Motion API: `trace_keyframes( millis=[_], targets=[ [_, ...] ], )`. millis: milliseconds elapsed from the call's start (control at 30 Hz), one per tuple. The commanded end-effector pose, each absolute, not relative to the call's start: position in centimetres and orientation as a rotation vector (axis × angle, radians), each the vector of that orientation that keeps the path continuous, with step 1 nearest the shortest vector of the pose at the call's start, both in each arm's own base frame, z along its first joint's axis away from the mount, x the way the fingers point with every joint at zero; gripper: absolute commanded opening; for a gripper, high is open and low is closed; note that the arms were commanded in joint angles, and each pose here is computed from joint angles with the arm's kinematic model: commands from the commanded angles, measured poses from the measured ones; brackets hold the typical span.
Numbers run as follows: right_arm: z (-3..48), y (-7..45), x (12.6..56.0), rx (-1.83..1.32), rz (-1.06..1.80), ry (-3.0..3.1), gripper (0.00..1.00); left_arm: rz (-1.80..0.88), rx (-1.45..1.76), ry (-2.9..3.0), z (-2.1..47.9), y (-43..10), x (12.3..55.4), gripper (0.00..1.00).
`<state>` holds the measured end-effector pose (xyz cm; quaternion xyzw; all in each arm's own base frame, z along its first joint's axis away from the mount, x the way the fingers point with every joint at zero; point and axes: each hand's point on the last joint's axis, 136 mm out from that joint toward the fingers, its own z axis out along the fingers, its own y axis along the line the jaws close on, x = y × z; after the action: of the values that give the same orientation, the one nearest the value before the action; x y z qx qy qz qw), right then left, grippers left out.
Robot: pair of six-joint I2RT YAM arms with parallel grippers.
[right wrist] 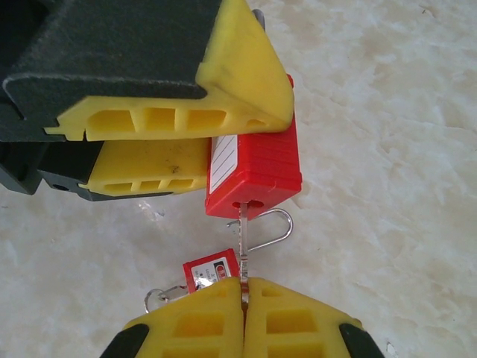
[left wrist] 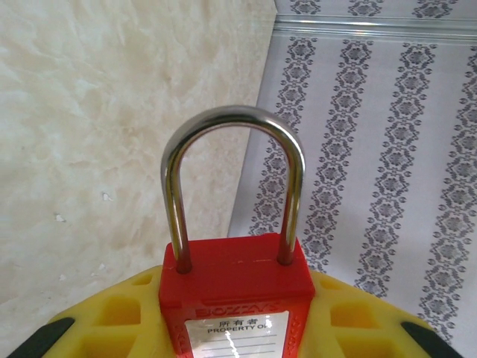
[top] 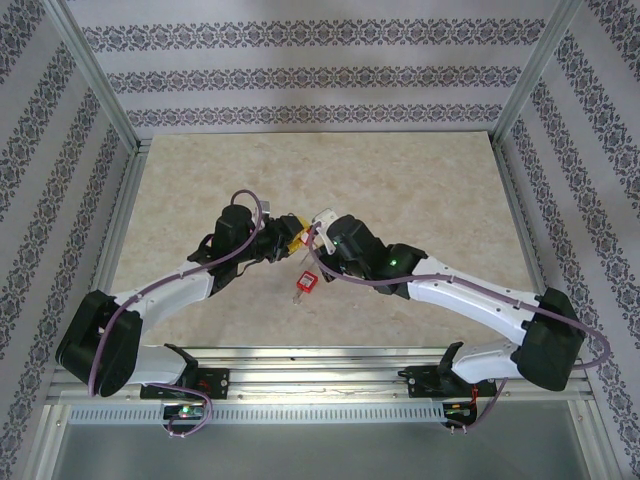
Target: Unlock with the key
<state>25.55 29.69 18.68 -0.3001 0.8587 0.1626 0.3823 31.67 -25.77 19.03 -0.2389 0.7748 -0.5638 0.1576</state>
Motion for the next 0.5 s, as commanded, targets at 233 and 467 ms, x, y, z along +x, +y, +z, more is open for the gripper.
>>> trace_keyframes(
  millis=[233, 467],
  targets=[
    [21.2, 32.2, 26.5, -0.848, 0.355, 2.073, 0.0, -1.656, -0.518, 2.323, 19.6, -28.1, 29.3, 0.0],
    [20.9, 31.9, 27.4, -0.738, 0.472, 2.116, 0.0, -1.701, -0.508, 2.263, 20.5, -28.3, 29.3, 0.0]
  ],
)
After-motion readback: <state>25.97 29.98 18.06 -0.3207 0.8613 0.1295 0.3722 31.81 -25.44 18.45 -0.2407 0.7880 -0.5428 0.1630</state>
